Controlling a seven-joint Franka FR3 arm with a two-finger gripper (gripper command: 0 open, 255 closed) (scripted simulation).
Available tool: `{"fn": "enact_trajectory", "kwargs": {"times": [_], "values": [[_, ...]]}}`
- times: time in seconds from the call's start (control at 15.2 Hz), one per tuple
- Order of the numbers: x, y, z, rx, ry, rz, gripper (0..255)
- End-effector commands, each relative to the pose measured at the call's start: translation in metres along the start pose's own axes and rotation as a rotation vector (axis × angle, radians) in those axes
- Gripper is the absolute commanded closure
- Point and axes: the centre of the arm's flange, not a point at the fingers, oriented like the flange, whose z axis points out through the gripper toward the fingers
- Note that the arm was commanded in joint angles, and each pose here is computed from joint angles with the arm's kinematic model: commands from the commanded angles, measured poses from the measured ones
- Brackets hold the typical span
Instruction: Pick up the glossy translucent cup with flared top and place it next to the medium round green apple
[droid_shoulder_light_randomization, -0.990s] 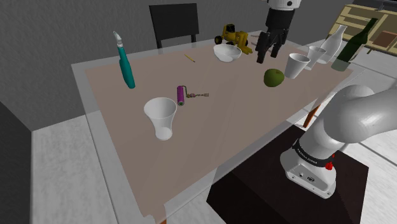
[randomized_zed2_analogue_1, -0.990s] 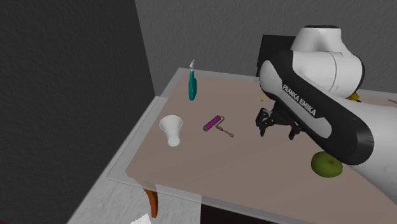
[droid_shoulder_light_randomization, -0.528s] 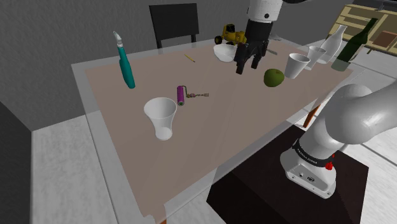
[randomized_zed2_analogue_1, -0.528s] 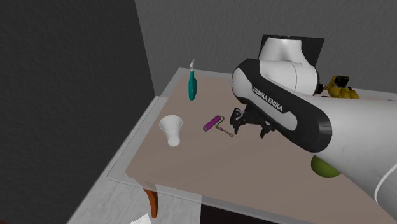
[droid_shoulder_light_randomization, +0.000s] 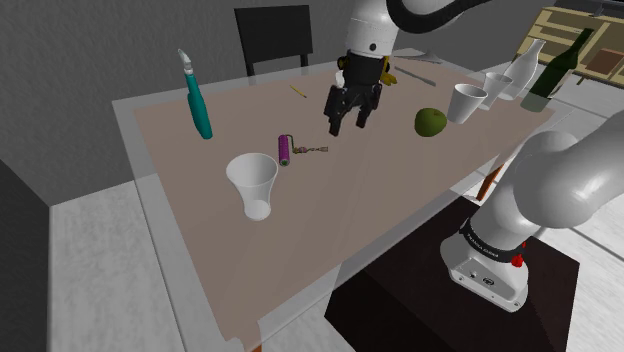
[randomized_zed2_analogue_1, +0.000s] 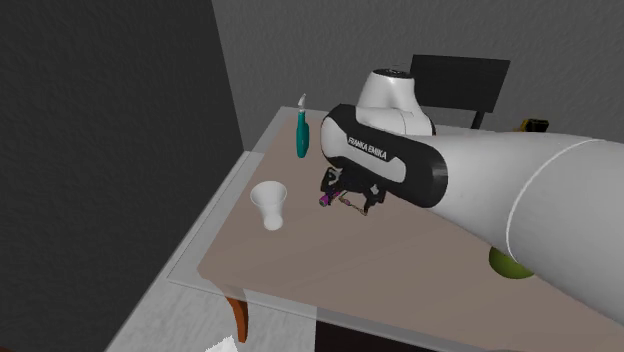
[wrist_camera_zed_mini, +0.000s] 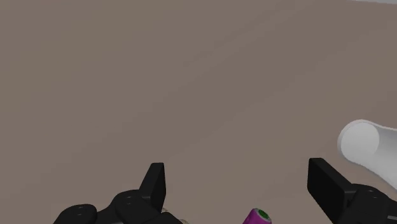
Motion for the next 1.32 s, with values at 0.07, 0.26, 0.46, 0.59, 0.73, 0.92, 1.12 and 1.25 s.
{"fn": "enact_trajectory", "kwargs": {"times": [0.07, 0.26, 0.46, 0.59, 0.73, 0.92, 1.12, 1.25], "values": [[0.011, -0.029, 0.009, 0.031, 0.007, -0.006, 0], [0.020, -0.061, 0.022, 0.061, 0.013, -0.012, 0], [0.030, -0.093, 0.033, 0.090, 0.020, -0.019, 0], [0.036, -0.115, 0.040, 0.110, 0.024, -0.023, 0], [0.042, -0.136, 0.046, 0.130, 0.028, -0.027, 0], [0.044, -0.146, 0.059, 0.137, 0.030, -0.029, 0], [0.045, -0.148, 0.074, 0.137, 0.030, -0.029, 0], [0.045, -0.149, 0.085, 0.137, 0.030, -0.029, 0]]}}
